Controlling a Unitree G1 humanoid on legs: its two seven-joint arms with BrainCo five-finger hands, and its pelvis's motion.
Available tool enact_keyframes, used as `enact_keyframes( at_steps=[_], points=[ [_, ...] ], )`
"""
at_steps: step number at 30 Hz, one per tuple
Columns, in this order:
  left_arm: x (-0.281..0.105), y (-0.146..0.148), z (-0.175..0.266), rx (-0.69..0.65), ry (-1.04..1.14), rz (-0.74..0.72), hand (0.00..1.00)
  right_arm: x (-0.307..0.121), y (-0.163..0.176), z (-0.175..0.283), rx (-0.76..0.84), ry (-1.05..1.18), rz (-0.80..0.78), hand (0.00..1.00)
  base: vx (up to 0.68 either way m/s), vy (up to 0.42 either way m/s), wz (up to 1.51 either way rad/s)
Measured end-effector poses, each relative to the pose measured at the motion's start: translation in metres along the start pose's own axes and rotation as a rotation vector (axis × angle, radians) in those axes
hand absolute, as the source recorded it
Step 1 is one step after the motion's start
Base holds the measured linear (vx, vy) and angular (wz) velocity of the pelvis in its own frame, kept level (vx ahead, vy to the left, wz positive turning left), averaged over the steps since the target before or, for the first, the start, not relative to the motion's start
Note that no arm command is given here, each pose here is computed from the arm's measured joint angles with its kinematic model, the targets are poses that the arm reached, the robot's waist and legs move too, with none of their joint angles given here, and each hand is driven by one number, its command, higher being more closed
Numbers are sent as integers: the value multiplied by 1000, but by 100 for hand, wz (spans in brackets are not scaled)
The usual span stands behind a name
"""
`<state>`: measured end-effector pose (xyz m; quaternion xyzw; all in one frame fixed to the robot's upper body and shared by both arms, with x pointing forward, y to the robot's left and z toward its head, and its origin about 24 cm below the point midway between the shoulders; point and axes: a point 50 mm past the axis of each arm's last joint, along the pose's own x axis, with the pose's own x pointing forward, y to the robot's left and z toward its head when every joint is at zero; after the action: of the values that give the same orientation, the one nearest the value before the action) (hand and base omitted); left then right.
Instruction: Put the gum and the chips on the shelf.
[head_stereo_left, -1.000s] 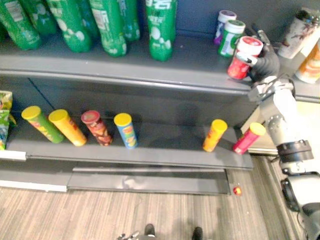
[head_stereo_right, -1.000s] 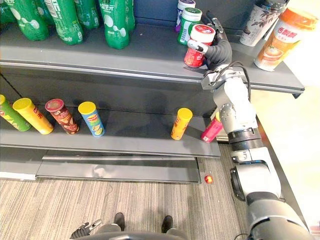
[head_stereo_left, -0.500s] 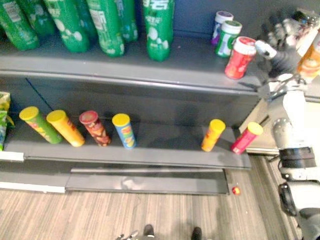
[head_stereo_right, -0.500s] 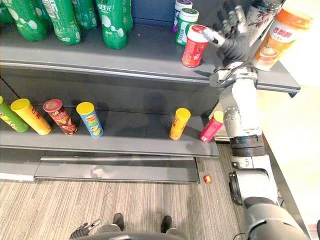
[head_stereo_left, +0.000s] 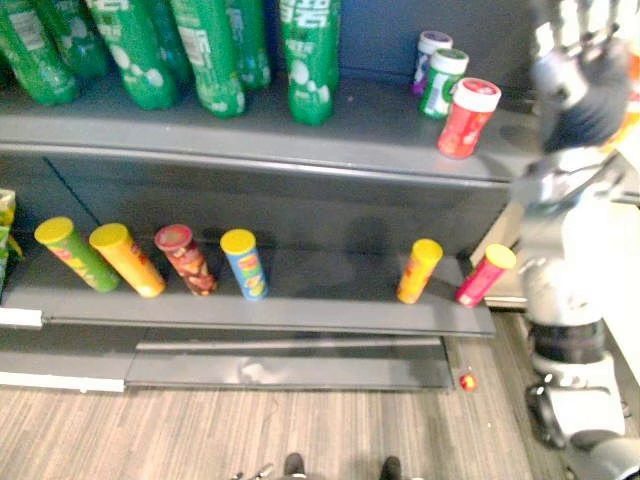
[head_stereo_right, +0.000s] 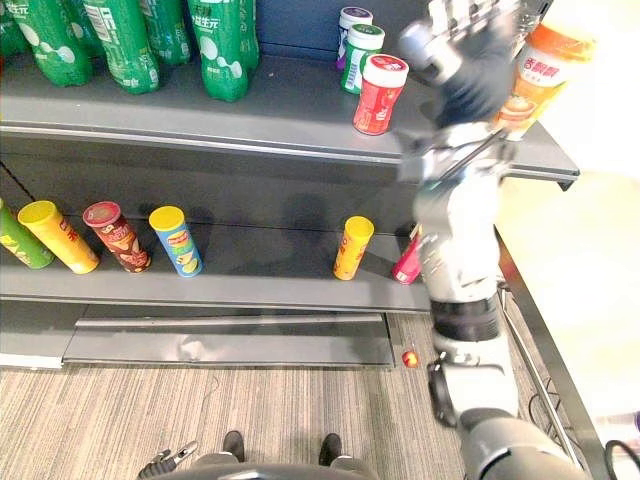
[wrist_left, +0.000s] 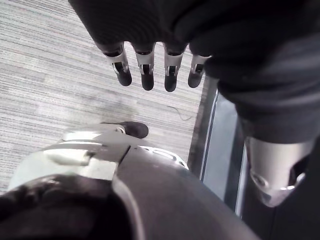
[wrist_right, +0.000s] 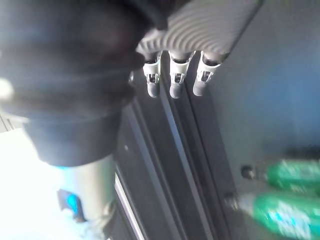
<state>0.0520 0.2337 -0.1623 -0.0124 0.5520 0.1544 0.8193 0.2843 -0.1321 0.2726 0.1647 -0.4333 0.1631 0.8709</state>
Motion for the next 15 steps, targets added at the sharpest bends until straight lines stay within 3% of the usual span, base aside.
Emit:
enact_keyframes(
  at_steps=[6,15],
  points=[
    [1,1,3,35,-15,6,0,-51,68,-57,133,276,265,0,0,0,0],
    [0,3,3,71,-14,31,0,-93,95,-73,238,411,407,0,0,0,-1]
  ],
)
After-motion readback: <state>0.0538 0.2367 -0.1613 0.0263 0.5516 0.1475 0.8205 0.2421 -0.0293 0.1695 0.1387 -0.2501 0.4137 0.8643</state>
